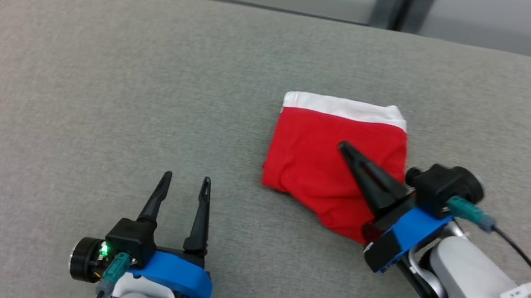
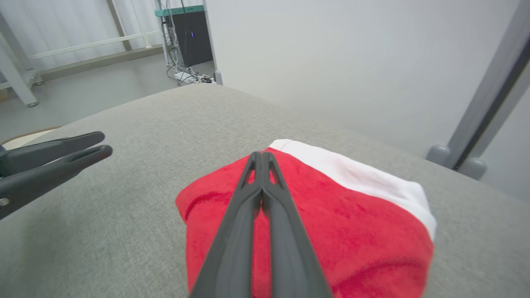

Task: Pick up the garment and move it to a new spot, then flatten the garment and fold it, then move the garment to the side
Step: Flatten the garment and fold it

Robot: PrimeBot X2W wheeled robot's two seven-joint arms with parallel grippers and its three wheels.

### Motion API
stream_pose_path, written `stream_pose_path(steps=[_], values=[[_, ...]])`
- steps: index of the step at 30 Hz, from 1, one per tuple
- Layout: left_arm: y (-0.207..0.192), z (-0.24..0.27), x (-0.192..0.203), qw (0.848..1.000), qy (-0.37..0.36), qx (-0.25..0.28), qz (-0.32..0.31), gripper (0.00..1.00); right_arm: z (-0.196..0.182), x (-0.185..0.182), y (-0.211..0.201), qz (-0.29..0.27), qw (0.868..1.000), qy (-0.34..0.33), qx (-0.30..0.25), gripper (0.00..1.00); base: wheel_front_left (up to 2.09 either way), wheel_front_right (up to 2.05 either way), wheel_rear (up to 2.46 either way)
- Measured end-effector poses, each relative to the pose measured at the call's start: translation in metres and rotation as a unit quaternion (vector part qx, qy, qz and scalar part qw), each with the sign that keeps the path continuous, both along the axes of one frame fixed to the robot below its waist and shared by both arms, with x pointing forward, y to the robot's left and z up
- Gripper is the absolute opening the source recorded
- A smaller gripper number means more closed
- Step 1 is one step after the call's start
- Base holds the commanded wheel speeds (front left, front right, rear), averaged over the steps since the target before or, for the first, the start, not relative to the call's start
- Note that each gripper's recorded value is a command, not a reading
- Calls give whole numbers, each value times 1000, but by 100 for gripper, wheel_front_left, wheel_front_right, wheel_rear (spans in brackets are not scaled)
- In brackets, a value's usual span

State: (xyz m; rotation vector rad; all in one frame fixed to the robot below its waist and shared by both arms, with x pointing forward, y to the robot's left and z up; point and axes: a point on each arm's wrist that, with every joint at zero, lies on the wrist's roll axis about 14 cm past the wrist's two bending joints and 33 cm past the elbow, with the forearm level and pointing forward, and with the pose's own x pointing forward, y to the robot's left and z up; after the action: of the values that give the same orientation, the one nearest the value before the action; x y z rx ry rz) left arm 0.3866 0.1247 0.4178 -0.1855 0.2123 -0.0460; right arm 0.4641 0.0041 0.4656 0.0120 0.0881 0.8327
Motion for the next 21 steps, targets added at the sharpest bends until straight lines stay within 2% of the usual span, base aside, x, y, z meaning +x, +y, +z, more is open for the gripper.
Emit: stream_pose_path(steps=[2, 4, 11, 16, 21], values=[[-3, 5, 5, 1000, -10, 3, -9, 100, 8, 8, -25, -51, 999, -3, 13, 42, 0, 0, 0], [-6, 8, 10, 1000, -18, 7, -15, 100, 13, 13, -52, -99, 995, -9, 18, 100, 0, 0, 0], [-16, 18, 22, 998, -38, 27, -42, 100, 15, 6, -138, -244, 970, -9, 16, 100, 0, 0, 0], [-21, 22, 23, 997, -46, 37, -54, 100, 10, -14, -172, -306, 952, 0, 21, 100, 0, 0, 0], [-26, 17, 10, 996, -37, 48, -66, 100, 3, -35, -185, -342, 939, 14, 32, 100, 0, 0, 0]])
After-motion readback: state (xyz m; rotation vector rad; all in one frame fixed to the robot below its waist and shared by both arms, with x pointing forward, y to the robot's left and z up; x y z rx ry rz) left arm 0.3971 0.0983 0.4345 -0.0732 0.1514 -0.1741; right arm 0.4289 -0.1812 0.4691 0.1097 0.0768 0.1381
